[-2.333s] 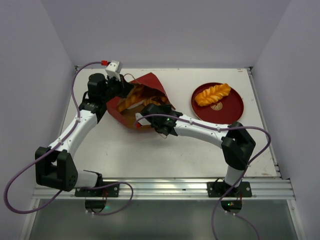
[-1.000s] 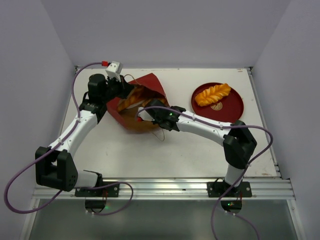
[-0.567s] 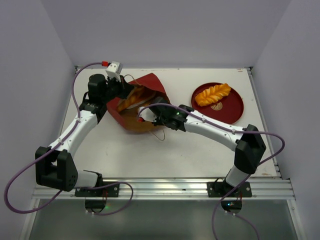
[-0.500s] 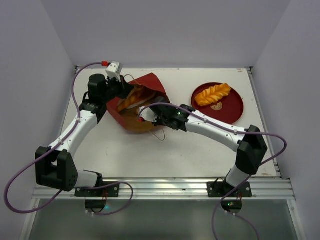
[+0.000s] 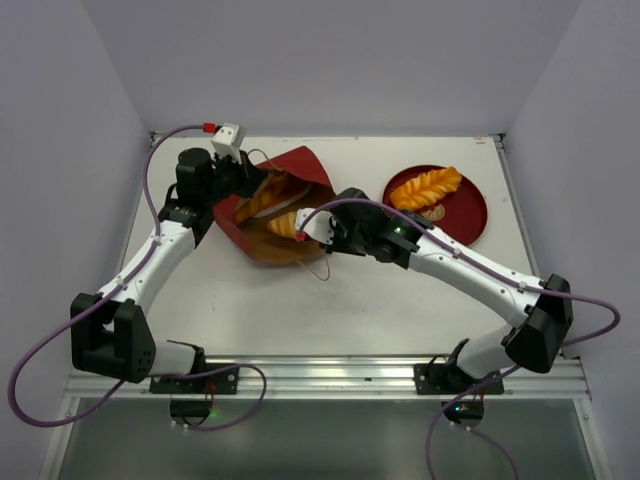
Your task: Take the fake bread out of the paper bag
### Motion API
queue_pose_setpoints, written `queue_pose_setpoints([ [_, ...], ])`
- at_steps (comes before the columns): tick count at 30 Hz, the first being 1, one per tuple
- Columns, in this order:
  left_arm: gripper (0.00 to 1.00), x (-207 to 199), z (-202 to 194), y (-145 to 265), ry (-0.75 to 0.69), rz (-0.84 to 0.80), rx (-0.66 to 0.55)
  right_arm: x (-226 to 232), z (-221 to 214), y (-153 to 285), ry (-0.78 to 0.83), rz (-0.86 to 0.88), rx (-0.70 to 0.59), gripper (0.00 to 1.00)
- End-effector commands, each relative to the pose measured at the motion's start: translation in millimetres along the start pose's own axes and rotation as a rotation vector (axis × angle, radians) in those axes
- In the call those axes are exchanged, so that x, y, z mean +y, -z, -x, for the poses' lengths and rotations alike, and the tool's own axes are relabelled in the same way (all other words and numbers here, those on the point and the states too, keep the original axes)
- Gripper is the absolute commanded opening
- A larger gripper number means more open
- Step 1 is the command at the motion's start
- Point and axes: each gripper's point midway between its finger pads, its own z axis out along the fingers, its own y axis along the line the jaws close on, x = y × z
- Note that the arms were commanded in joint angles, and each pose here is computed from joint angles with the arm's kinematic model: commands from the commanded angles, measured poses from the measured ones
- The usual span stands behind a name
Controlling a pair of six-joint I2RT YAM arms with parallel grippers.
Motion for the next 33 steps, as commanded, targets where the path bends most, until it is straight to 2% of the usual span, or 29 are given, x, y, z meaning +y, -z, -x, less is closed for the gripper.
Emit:
queue_pose_setpoints([
  [1,0.0,0,9,1,-0.017,0.011,-0.031,-1,-1,26,-0.05,0.008,-0.08,0.0],
  [14,0.0,9,4,-3,-0.021,0.045,-0.012,0,-42,102,-0.15,0.029,-0.222,0.0],
  [19,0.0,12,2,-4,-0.023,0.062,-0.004,-11,-68,131,-0.234,-0.066,-0.253,0.0],
  [23,0.0,13,1,-3,-0.027,0.069,0.001,-30,-101,146,-0.334,-0.213,-0.195,0.0],
  [27,0.0,12,2,-2,-0.028,0.065,0.0,-46,-142,150,-0.461,-0.347,-0.083,0.0],
  [33,0.0,10,2,0,-0.032,0.056,-0.004,-51,-211,121,-0.663,-0.438,0.1,0.0],
])
